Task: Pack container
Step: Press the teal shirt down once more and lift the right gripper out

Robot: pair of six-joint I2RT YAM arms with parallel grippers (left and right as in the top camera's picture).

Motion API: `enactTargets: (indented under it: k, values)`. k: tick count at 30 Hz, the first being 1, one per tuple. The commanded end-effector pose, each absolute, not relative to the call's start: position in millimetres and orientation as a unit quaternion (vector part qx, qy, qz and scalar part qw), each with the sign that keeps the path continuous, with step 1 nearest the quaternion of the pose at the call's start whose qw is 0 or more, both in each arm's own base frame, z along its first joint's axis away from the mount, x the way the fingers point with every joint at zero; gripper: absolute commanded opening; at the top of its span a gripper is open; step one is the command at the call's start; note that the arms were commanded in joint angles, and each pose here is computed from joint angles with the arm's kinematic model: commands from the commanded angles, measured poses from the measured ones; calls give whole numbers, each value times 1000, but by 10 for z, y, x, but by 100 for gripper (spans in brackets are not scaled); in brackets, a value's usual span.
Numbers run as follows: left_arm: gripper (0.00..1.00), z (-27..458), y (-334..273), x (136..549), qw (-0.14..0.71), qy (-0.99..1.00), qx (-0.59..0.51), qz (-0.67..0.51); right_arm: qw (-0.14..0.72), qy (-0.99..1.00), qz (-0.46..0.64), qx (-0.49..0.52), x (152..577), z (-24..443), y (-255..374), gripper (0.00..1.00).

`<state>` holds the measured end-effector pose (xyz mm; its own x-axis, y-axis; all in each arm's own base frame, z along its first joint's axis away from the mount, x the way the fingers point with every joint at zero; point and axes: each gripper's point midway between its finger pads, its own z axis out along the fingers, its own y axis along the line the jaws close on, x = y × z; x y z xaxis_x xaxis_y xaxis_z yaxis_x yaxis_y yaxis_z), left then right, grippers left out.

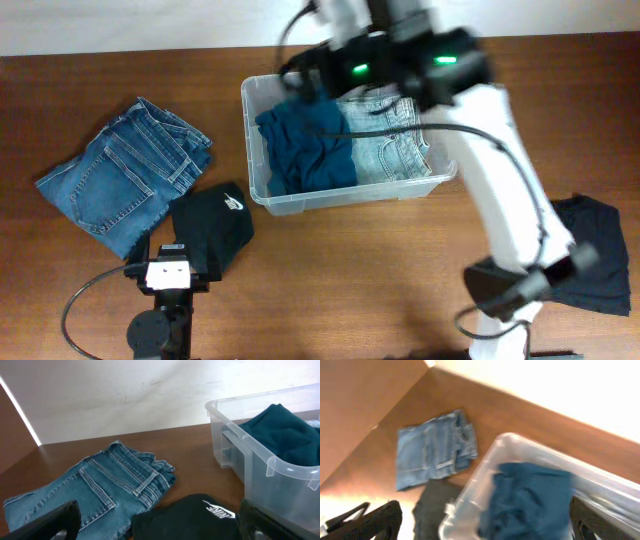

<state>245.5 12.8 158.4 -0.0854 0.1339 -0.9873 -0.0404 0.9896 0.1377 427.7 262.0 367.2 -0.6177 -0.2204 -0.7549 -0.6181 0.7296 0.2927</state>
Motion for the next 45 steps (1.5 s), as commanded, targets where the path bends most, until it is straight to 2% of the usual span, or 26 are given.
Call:
enactTargets:
  k: [1, 3, 4, 8, 12, 16, 20, 21, 26, 28, 30, 34, 42, 45]
  values:
    - [100, 1563, 120, 2456, 675, 734, 40, 67, 346, 887, 230, -204, 4401, 3478, 2312, 73]
    - [100, 1563, 120, 2456, 675, 734, 40, 67, 325, 897, 225, -199, 4394, 3345, 2268, 21]
    - [100, 1563, 120, 2456, 675, 734, 40, 67, 312, 902, 223, -197, 4411, 3234, 2275, 4]
    - [100, 1563, 120, 2456, 675, 734, 40, 67, 291, 908, 222, -202, 4516, 2909, 2405, 4]
    - [100, 1563, 120, 2456, 675, 734, 40, 67, 264, 915, 220, -211, 4666, 2394, 2601, 4]
    - [100, 1563, 120, 2456, 675, 734, 40, 67, 211, 933, 200, -211, 4803, 1511, 2731, 4]
    - [100, 1563, 120, 2456, 675, 734, 40, 67, 163, 965, 121, -165, 4927, 675, 2524, 5]
    - [100, 1563, 120, 2456, 675, 734, 40, 67, 135, 976, 92, -146, 4933, 282, 2427, 13]
    - [100, 1563, 120, 2456, 675, 734, 40, 67, 71, 985, 92, -128, 4786, -365, 2412, 13]
    - [100, 1563, 120, 2456, 675, 734, 40, 67, 61, 983, 116, -130, 4739, -375, 2486, 12]
    - [100, 1563, 120, 2456, 675, 734, 40, 67, 57, 977, 153, -135, 4711, -248, 2612, 4]
    - [100, 1563, 120, 2456, 675, 734, 40, 67, 92, 963, 206, -147, 4795, 405, 2800, 4]
    - [100, 1563, 120, 2456, 675, 734, 40, 67, 237, 920, 250, -189, 4880, 2052, 3106, 4]
    - [100, 1563, 120, 2456, 675, 734, 40, 67, 254, 914, 246, -200, 4845, 2151, 3231, 4]
